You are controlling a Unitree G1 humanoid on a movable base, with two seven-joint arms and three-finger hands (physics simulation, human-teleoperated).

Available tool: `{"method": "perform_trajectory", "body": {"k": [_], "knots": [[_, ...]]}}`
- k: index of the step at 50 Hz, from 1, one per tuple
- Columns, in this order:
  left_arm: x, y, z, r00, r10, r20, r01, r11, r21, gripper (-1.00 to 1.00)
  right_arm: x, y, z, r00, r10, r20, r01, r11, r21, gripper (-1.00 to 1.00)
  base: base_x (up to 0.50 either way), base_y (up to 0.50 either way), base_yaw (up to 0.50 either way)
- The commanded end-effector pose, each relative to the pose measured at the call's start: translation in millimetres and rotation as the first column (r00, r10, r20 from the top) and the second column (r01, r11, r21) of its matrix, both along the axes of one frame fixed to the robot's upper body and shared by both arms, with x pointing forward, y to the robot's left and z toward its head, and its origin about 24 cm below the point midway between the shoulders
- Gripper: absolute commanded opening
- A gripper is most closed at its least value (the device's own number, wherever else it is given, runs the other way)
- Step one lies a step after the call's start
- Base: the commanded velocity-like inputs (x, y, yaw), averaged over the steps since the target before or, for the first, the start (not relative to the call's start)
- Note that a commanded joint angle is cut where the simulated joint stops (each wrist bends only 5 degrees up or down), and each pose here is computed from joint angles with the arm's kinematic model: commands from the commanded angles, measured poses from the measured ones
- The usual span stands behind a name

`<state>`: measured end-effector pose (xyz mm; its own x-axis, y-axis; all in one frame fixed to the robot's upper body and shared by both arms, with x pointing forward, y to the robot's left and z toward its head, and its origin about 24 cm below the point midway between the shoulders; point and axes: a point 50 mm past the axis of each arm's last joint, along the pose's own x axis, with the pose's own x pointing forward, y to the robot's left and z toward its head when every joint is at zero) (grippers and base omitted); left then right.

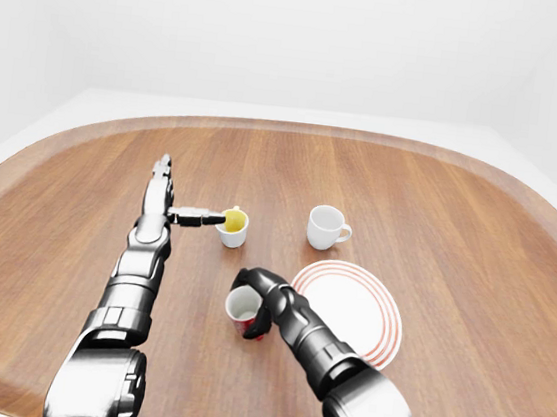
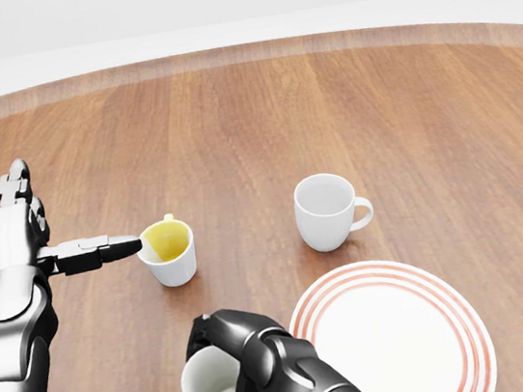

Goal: Pick up the red mug and put it on the plate

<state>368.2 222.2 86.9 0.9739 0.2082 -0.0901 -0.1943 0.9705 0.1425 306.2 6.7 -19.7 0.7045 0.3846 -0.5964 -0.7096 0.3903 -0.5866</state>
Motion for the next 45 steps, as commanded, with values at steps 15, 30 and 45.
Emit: {"method": "perform_trajectory", "body": {"k": [15, 30, 45], "knots": [[0.6, 0, 1, 1.0, 0.0, 0.0, 0.0, 1.0, 0.003, 1.0, 2, -2, 2, 1.0, 0.01, 0.015, -0.01, 1.0, -0.012, -1.0, 0.0, 0.0, 0.0], [0.7, -1, -1, 1.0, -0.001, 0.0, 0.001, 1.0, 0.001, 1.0, 19, -7, 36, 0.991, 0.04, 0.125, -0.046, 0.998, 0.049, -1.0, 0.0, 0.0, 0.0], [1.4, -2, -2, 1.0, -0.003, -0.003, 0.003, 1.0, 0.001, 1.0, 21, -14, 52, 0.982, 0.059, 0.181, -0.072, 0.995, 0.067, -1.0, 0.0, 0.0, 0.0]]}}
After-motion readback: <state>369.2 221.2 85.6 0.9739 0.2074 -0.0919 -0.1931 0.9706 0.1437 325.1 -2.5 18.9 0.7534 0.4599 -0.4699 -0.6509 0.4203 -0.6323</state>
